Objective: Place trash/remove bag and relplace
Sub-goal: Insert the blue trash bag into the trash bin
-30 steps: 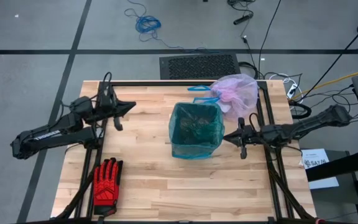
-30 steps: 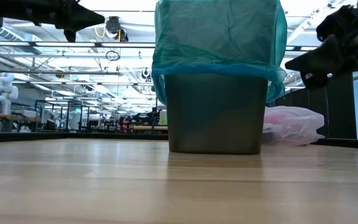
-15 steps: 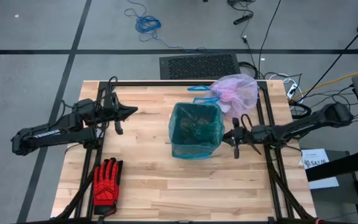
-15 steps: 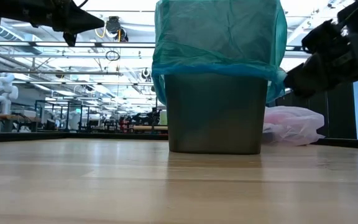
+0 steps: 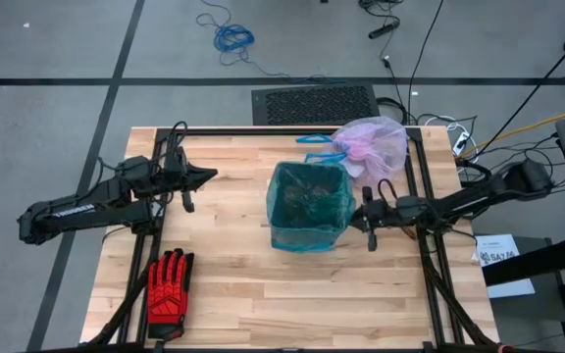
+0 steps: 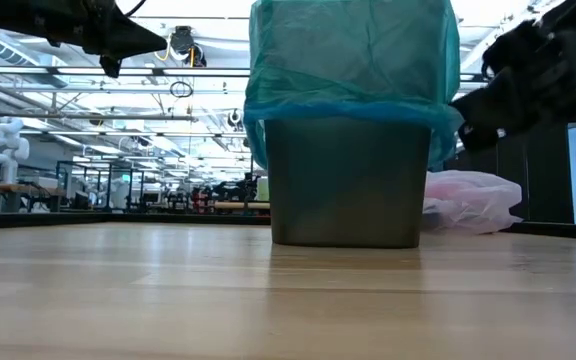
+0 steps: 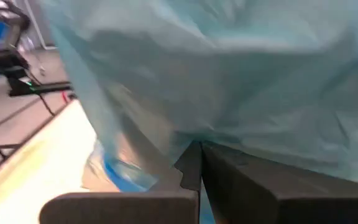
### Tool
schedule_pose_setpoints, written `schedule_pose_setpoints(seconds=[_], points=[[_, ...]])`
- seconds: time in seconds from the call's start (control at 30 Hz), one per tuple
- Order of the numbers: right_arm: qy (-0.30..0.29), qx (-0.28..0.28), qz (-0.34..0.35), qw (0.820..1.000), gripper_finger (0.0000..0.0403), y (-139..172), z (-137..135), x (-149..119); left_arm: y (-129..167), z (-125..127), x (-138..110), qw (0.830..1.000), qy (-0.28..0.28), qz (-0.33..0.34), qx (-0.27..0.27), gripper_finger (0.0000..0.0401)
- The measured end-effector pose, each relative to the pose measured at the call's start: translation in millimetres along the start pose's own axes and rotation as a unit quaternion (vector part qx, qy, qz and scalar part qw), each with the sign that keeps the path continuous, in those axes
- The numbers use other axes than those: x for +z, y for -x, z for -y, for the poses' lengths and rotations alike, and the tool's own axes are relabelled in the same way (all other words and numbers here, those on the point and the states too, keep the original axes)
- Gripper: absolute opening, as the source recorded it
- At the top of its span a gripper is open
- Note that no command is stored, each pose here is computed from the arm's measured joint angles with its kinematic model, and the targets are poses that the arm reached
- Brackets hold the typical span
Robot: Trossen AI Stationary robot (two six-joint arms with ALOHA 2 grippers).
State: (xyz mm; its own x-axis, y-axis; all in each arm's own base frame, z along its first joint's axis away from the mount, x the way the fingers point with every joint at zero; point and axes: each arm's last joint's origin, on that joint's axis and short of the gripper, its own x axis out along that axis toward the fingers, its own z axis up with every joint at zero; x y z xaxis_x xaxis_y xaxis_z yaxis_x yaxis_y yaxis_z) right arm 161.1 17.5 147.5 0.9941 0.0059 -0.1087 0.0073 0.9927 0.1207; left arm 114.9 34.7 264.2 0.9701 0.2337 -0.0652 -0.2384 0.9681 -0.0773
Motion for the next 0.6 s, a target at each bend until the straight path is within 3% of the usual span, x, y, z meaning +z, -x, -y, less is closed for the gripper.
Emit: schedule_pose_setpoints(seconds=[0.33,0.47,0.6], points=[[-0.009,0.026,0.066,0.997,0.0,15.1,-11.1,20.5,19.4,-0.1,-10.5,0.999,0.003,-0.042,0.017,0.0],[0.007,0.019,0.021,1.0,0.0,15.6,-12.5,32.3,28.9,-0.3,-7.2,0.999,0.001,-0.014,0.034,0.0],[0.052,0.002,-0.057,0.997,0.0,18.9,-12.8,61.4,34.8,-0.3,-5.9,0.999,0.0,0.001,0.042,0.0]])
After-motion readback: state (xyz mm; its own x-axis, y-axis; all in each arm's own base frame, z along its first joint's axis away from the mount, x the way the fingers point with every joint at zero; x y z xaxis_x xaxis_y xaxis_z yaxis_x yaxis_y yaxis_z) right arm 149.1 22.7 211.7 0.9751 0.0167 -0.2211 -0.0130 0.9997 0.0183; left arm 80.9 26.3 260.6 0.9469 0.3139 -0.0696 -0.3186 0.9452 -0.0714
